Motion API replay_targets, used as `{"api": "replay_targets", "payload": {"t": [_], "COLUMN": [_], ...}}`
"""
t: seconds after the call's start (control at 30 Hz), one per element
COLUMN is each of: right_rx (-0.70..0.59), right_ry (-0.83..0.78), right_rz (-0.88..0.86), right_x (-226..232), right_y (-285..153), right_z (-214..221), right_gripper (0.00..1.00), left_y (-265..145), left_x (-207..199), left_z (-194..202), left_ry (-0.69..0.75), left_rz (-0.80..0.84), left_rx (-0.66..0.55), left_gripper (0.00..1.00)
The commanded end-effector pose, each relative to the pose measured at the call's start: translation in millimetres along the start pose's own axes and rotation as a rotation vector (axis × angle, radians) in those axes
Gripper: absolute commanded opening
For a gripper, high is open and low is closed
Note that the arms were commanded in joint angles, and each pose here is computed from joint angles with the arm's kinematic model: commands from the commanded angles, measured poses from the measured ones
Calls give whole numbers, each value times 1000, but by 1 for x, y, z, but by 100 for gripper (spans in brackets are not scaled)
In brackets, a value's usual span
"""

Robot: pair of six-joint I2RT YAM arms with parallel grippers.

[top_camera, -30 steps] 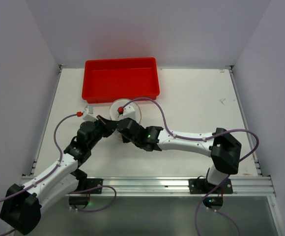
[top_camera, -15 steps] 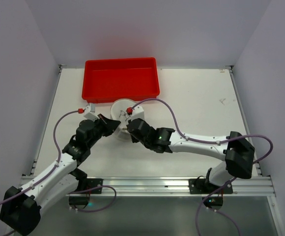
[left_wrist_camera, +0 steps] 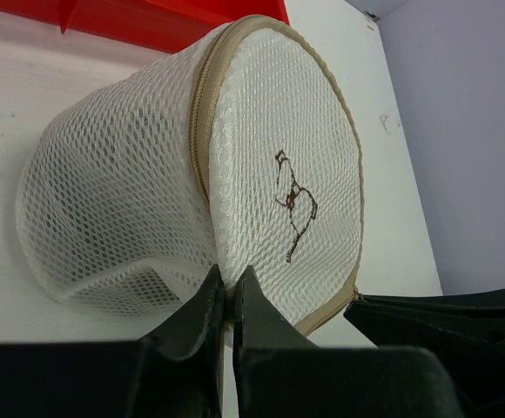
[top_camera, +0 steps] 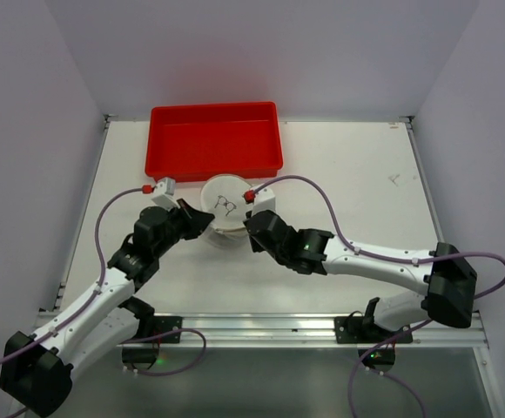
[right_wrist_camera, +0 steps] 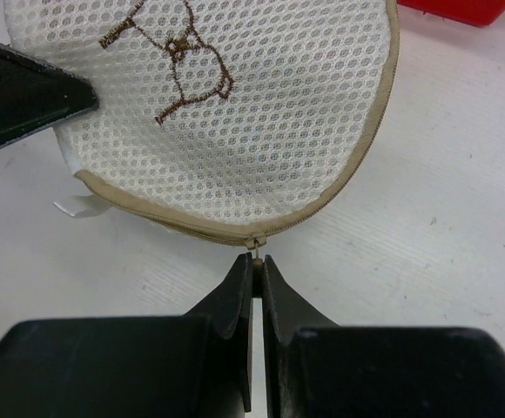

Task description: Unzip the laundry bag and remove the bra

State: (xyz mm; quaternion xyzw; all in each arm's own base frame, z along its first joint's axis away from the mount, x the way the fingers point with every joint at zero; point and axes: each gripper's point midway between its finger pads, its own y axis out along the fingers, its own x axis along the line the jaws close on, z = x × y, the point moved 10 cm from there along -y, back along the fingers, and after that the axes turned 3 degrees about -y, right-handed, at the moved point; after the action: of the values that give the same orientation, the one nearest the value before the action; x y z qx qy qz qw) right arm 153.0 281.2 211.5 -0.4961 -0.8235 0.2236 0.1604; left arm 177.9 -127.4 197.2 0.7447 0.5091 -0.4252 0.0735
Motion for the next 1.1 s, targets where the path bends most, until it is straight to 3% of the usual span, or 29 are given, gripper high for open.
{"api": "replay_targets", "payload": {"t": [0.0, 0.03, 0.07, 0.13, 0.17, 0.27, 0.33, 0.47, 0.7, 1.07], "right_rx": [-27, -20, -25, -26, -27, -22, -25, -26, -76, -85], "right_ry": [-9, -2, 8, 27, 39, 70, 89, 107, 153, 146], "right_rz": [52, 45, 34, 24, 18, -2, -11, -15, -53, -40], "right_x": [-12, -10, -8, -5, -4, 3, 8, 15, 23, 38], "right_y": [-6, -5, -5, -2, -1, 3, 7, 18, 16, 19], "right_z": [-6, -6, -6, -6, -7, -9, -11, -11, -24, -38], "right_gripper": [0, 0, 0, 0, 0, 0, 0, 0, 0, 0], "left_y": [-1, 0, 1, 0, 0, -4, -8, -15, -7, -27], "left_x": [-9, -10, -12, -20, -21, -27, -32, -32, -26, -26], "left_z": [-14, -14, -15, -19, -20, -26, -29, -26, -6, -11], "left_ry": [92, 97, 104, 109, 110, 96, 64, -48, -164, -178], "left_rz": [23, 33, 49, 84, 84, 55, 67, 2, -22, -56], "left_rx": [-9, -2, 4, 10, 15, 18, 7, 49, 213, 127], "left_gripper": [0, 0, 7, 34, 51, 70, 71, 83, 83, 83]}}
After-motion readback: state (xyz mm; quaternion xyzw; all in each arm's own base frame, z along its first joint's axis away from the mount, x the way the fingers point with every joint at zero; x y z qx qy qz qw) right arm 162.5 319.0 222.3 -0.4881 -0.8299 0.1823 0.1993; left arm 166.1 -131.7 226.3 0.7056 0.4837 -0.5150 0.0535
